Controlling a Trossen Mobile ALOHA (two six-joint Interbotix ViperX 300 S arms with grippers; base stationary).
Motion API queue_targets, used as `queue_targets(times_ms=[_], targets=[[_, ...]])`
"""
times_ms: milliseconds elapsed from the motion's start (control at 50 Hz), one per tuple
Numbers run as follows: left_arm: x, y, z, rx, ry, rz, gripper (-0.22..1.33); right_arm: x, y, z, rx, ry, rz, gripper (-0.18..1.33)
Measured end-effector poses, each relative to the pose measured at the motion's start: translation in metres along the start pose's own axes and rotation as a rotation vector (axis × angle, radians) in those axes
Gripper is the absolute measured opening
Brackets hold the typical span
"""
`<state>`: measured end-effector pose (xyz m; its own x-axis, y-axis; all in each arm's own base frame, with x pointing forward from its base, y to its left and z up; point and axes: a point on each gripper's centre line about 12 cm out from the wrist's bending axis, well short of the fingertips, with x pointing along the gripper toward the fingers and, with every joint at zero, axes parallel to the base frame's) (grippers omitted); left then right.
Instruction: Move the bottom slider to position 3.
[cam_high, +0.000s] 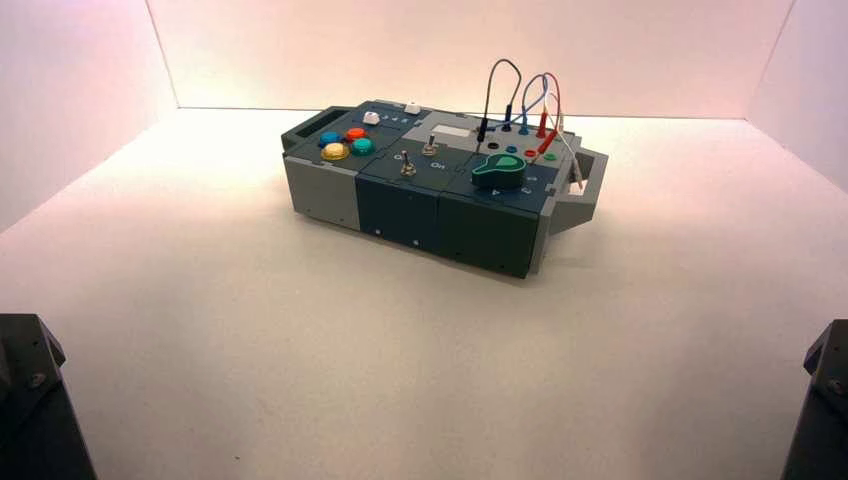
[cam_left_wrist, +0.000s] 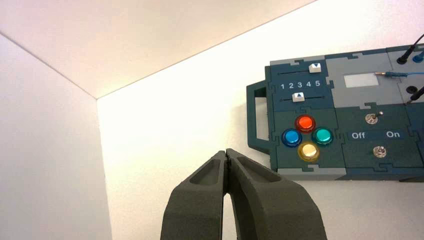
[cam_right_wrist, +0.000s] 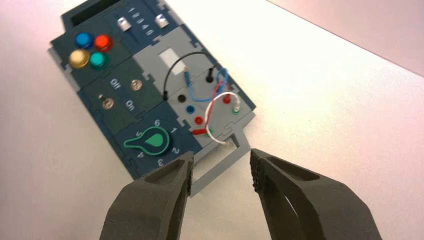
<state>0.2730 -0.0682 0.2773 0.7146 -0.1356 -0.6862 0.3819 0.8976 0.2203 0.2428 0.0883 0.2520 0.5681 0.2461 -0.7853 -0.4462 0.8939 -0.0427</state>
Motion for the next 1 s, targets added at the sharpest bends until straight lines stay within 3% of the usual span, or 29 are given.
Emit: queue_targets(times_ms=[220, 400, 700, 1000], targets=[[0.031, -0.011, 0.011, 0.007, 0.069, -0.115, -0.16, -0.003, 0.007, -0.001, -0.029, -0.007, 0.016, 1.1], [0.064, -0.022, 0.017, -0.012, 0.116, -0.214, -0.16, 0.0, 0.01, -0.006, -0.036, 0.0, 0.022, 1.1], [0.119, -0.028, 0.016, 0.0, 0.256, -0.274, -0.16, 0.008, 0.023, -0.012, -0.082, 0.028, 0.058, 1.1], [0.16, -0.032, 0.016, 0.004, 0.321, -0.298, -0.16, 0.017, 0.024, -0.015, -0.083, 0.058, 0.062, 1.1]])
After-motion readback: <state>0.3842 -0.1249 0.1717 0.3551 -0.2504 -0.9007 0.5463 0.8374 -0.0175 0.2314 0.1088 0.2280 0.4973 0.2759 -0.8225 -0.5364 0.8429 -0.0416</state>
